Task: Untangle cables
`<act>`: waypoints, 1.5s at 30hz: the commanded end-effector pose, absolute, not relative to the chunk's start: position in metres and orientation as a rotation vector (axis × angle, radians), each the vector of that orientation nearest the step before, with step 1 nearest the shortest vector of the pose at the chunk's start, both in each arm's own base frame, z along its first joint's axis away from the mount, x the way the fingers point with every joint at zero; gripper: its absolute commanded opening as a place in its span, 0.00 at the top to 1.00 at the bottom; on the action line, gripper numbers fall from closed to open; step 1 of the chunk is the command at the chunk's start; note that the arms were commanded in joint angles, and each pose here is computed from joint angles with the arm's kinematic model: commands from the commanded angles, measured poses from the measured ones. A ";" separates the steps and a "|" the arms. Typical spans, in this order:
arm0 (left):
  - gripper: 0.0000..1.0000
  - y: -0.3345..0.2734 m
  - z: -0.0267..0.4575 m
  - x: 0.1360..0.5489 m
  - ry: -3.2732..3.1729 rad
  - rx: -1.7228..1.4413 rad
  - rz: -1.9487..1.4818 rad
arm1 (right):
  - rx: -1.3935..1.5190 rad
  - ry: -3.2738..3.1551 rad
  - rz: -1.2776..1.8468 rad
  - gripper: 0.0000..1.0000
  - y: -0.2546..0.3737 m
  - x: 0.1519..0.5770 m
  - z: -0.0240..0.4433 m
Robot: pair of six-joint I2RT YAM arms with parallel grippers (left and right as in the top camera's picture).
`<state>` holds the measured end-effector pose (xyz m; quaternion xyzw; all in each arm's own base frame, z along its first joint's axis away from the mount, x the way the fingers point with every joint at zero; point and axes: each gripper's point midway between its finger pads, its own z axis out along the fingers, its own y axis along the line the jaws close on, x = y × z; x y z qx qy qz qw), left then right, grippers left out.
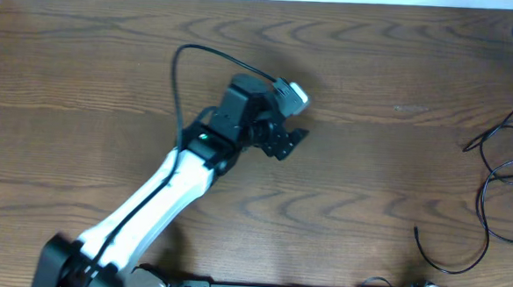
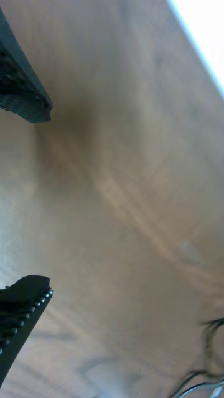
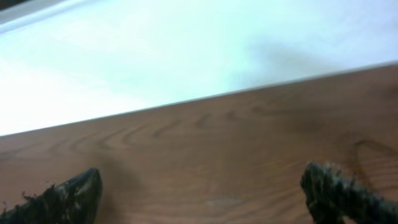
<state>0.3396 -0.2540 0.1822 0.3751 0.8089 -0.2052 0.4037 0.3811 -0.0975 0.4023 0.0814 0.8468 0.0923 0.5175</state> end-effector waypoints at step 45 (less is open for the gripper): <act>0.22 -0.057 0.419 0.236 1.567 0.163 -0.119 | 0.193 2.029 -0.194 0.01 -0.003 0.072 0.337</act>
